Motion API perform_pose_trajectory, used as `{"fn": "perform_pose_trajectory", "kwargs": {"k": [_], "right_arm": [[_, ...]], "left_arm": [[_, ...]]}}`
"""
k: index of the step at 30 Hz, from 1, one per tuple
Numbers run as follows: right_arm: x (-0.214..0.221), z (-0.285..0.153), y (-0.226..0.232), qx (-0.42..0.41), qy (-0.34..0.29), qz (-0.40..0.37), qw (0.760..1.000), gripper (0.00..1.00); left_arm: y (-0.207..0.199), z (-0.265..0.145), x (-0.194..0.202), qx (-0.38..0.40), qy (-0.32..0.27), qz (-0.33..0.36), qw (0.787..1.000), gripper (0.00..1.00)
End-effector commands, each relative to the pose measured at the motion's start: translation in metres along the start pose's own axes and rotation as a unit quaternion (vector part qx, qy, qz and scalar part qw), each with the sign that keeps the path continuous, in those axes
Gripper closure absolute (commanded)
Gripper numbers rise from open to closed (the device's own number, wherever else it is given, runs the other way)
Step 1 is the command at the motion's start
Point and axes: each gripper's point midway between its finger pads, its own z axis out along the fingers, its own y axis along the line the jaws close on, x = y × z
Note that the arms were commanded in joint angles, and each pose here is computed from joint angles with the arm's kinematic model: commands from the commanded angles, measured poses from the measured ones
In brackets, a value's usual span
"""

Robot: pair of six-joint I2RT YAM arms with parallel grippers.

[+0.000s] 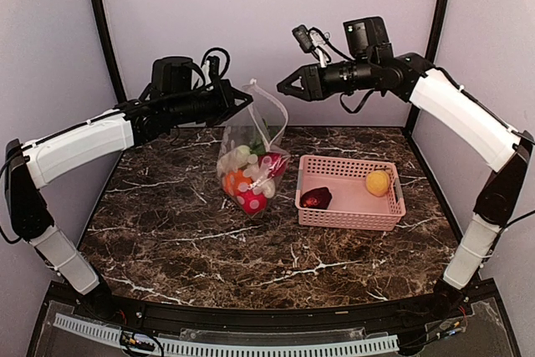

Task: Place the food in the zip-top bag and seal the zipper
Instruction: Adjust the zipper food storage bag at the center of the board, then pick up the fake fruit from the bin.

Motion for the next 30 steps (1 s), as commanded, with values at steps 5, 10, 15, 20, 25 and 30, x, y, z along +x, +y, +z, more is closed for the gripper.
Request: {"fn": "perform_pose_trajectory", "kwargs": {"k": [5, 10, 15, 20, 25, 30], "right_arm": [[0.016, -0.007, -0.027, 0.046, 0.02, -0.034, 0.998, 0.47], [0.038, -0.046, -0.07, 0.048, 0.04, -0.021, 0.998, 0.29], [0.108, -0.058, -0.091, 0.05, 0.133, -0.071, 0.987, 0.24], [0.17, -0.064, -0.086, -0.001, 0.19, -0.072, 0.979, 0.28], [0.205, -0.062, -0.088, -0.032, 0.234, -0.112, 0.965, 0.32], [0.224, -0.053, -0.095, -0.064, 0.257, -0.159, 0.951, 0.3]], "left_arm": [[0.012, -0.009, -0.011, -0.037, 0.006, 0.032, 0.999, 0.99], [0.018, -0.032, -0.02, -0.091, 0.047, 0.085, 0.991, 0.99], [0.027, -0.047, -0.009, -0.143, 0.148, 0.147, 0.968, 0.99], [0.035, -0.033, 0.025, -0.121, 0.239, 0.132, 0.954, 0.99], [0.024, -0.007, 0.065, -0.062, 0.296, 0.115, 0.946, 0.99], [0.009, 0.013, 0.096, -0.029, 0.324, 0.113, 0.939, 0.99]]}}
